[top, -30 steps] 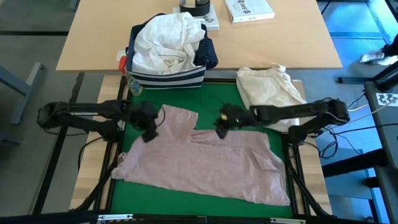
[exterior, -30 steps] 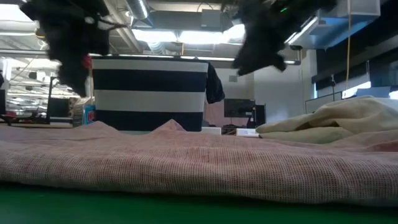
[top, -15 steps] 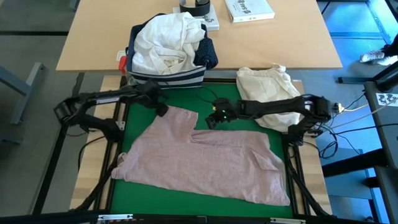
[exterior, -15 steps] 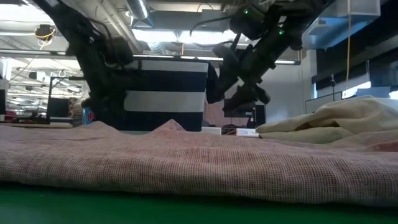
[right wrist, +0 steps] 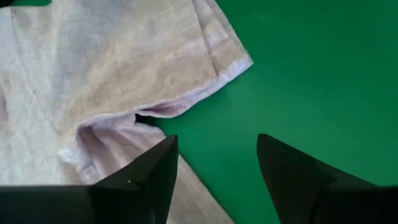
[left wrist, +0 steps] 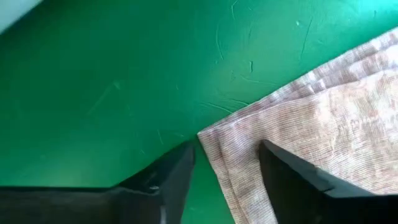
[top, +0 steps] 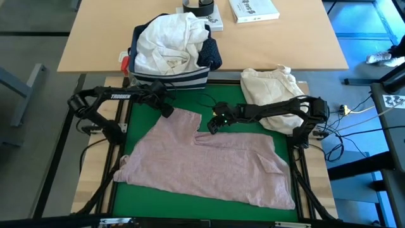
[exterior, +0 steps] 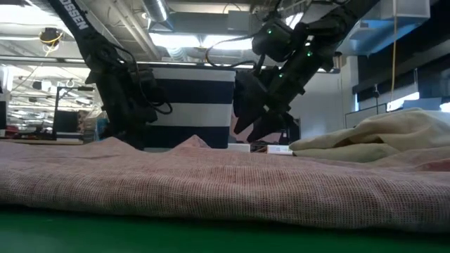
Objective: Fold laundry
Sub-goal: Fold the red polo
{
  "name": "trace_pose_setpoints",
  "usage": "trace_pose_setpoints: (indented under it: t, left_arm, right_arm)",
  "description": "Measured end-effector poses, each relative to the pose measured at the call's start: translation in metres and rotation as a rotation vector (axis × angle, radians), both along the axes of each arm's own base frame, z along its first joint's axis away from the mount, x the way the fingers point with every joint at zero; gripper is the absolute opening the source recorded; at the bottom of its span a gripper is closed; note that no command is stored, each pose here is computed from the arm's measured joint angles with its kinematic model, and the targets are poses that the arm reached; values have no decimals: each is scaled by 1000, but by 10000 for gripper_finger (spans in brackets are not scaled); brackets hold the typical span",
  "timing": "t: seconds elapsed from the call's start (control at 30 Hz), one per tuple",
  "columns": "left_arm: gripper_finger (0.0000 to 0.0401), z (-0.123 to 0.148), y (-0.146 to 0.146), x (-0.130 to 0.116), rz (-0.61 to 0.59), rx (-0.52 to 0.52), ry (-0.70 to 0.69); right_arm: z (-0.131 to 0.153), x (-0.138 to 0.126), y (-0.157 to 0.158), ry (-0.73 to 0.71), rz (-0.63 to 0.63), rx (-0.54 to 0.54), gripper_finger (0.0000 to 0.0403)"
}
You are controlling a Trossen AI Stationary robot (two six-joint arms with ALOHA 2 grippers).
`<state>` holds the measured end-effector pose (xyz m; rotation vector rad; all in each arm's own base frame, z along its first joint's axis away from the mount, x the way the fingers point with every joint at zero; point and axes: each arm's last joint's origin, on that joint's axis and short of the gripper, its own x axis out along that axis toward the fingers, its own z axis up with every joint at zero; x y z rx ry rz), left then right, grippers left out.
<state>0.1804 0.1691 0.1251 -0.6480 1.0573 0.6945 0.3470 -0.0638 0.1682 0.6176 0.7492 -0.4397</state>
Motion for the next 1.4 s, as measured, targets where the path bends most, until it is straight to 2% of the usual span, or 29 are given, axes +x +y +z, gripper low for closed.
trace_pose_setpoints:
  t: [0.13,0.23,0.3,0.43,0.57,0.87,1.0,1.17,1.4]
  left_arm:
    - [95,0,0,0,-45,27,16]
    - [35,-1,0,1,-85,34,10]
    - [11,-1,0,1,-102,36,6]
    - [15,-1,0,1,-104,38,3]
    - [15,-1,0,1,-128,47,7]
    - [14,-1,0,2,-154,59,11]
    - [15,-1,0,2,-155,59,10]
    - [15,-1,0,2,-171,66,14]
    - [16,13,-2,-2,-214,141,16]
  right_arm:
    - [-2,3,-8,-36,-41,-5,218]
    - [-11,9,-14,-77,-109,49,218]
    - [-20,14,-16,-107,-157,102,218]
    - [-37,24,-19,-179,-243,196,218]
    - [-50,30,-23,-221,-316,238,217]
    - [-59,49,-30,-269,-294,266,217]
    - [-60,60,-32,-208,-274,262,212]
    - [-61,61,-31,-135,-207,187,159]
    - [-64,59,-34,-106,-145,117,24]
